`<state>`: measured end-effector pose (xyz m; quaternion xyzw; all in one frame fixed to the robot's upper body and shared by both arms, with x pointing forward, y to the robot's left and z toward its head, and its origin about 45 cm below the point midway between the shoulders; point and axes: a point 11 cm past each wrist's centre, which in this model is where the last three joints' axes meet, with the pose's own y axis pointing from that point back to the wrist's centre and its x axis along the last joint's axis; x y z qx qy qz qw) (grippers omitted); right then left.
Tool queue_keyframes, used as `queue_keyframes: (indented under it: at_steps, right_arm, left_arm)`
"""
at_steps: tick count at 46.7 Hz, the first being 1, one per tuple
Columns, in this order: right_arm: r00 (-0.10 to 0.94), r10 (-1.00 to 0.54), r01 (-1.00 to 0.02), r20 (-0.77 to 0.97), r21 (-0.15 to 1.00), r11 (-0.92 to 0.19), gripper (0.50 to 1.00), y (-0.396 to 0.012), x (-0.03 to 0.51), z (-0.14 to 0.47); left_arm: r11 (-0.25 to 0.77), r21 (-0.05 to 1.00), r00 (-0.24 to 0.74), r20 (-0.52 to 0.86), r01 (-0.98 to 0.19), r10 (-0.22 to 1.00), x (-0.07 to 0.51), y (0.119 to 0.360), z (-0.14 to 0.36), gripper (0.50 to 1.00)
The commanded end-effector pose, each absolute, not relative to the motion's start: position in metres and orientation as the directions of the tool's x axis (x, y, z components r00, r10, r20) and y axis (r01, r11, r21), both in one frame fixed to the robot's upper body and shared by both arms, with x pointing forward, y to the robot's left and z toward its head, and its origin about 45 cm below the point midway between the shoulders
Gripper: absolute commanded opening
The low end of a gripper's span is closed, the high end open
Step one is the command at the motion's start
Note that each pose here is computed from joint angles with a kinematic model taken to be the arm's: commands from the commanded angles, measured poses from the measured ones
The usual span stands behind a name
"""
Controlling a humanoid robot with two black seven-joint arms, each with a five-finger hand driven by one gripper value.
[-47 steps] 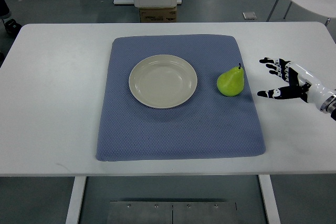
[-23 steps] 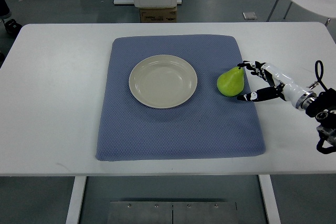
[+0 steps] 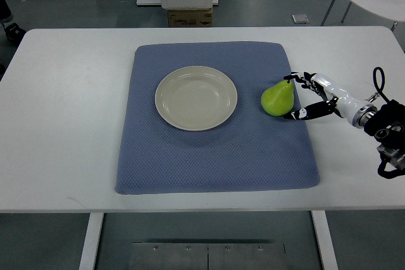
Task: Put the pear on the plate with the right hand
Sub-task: 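Close the right hand fingers around the green pear, then lift the pear with the right hand and carry it toward the plate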
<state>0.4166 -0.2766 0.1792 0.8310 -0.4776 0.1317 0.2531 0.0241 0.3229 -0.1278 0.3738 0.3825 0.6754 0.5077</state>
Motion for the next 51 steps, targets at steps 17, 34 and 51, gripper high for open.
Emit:
queue_keyframes:
  at_steps: [17, 34, 51]
  right_arm:
    - [0.542, -0.689, -0.840, 0.482, 0.333, -0.428, 0.926, -0.259, 0.419, 0.175]
    - [0.566, -0.650, -0.824, 0.507, 0.343, -0.450, 0.866, -0.245, 0.420, 0.174]
    - [0.568, -0.628, -0.823, 0.533, 0.337, -0.458, 0.500, -0.238, 0.425, 0.182]
  left_arm:
    - [-0.192, 0.896, -0.205, 0.116, -0.400, 0.972, 0.024, 0.323, -0.128, 1.000]
    - [-0.192, 0.896, -0.205, 0.116, -0.400, 0.972, 0.024, 0.323, -0.128, 1.000]
    - [-0.192, 0.896, -0.205, 0.116, -0.400, 0.972, 0.024, 0.323, -0.128, 1.000]
